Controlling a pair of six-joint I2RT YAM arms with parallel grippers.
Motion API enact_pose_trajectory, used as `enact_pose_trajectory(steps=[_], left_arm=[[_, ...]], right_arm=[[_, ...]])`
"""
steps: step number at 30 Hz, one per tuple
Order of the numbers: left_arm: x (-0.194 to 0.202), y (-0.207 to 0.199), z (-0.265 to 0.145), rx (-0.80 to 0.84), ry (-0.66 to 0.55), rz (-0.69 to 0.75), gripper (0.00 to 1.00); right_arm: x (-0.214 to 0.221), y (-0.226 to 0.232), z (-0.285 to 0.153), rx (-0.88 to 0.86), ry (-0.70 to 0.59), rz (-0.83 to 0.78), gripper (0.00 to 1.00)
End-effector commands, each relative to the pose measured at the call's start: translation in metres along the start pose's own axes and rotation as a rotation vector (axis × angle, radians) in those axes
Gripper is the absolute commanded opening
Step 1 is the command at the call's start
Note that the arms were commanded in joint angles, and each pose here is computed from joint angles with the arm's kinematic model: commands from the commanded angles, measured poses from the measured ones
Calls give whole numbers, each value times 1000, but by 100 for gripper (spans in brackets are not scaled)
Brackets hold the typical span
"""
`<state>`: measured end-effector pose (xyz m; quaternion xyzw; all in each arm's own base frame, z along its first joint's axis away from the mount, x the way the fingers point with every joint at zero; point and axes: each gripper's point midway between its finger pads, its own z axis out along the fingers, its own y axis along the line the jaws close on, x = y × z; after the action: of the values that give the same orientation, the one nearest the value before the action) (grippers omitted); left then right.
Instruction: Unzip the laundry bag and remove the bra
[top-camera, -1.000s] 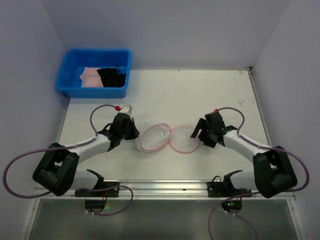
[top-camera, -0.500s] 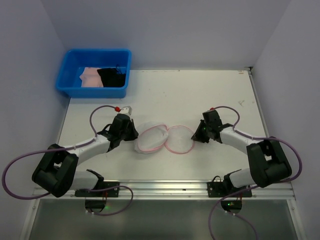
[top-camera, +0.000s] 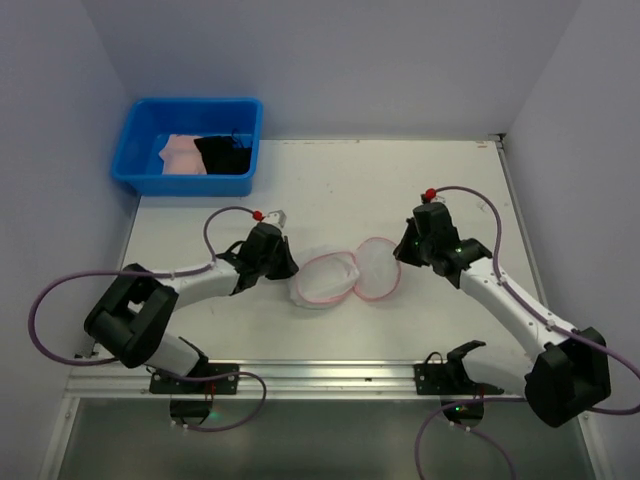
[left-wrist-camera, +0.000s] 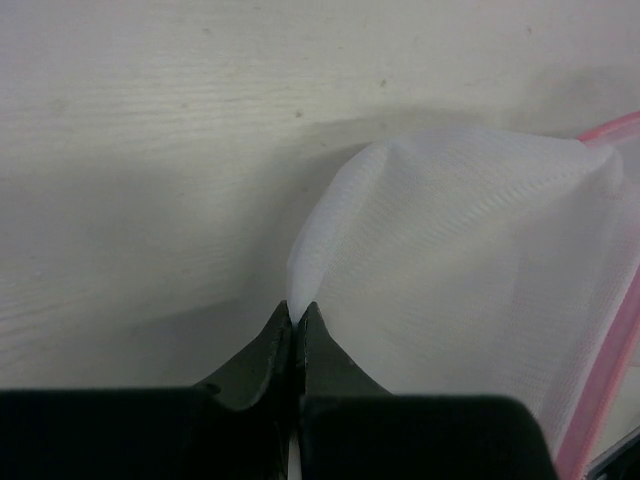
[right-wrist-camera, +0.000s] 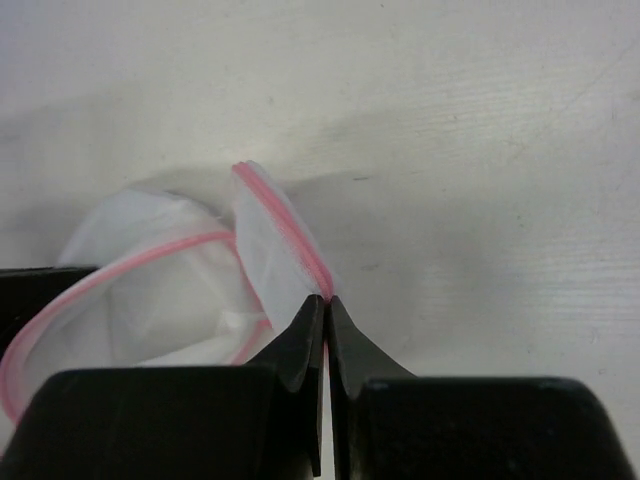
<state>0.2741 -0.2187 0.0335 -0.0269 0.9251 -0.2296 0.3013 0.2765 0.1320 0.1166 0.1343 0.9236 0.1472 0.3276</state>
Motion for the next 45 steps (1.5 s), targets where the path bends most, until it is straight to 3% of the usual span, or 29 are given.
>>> enact_pose_trajectory(steps=[1,6,14,21,26,33,36,41,45], left_arm=[[-14,-53,12,108,-39,-19,0],[-3,-79,33,150,-5,-83,0],[21,-93,51,185,62,-153,0],[33,-90,54,200,74,-188,0],[41,-85,53,207,81,-208,0],[62,-76,58,230,119,-246,0],[68,-61,58,184,117,-259,0],[63,-42,49,110,82,-266,24],[62,-11,35,46,67,-304,37]], right_arm=[[-11,12,-24,3,-40,-132,0],[-2,46,-34,-67,-10,-248,0],[29,120,-46,-283,84,-300,0],[70,157,-19,-388,197,-300,0],[101,139,19,-340,255,-290,0],[124,150,39,-454,290,-281,0],[125,143,47,-427,280,-281,0],[125,127,61,-371,299,-232,0],[126,117,67,-341,320,-210,0]])
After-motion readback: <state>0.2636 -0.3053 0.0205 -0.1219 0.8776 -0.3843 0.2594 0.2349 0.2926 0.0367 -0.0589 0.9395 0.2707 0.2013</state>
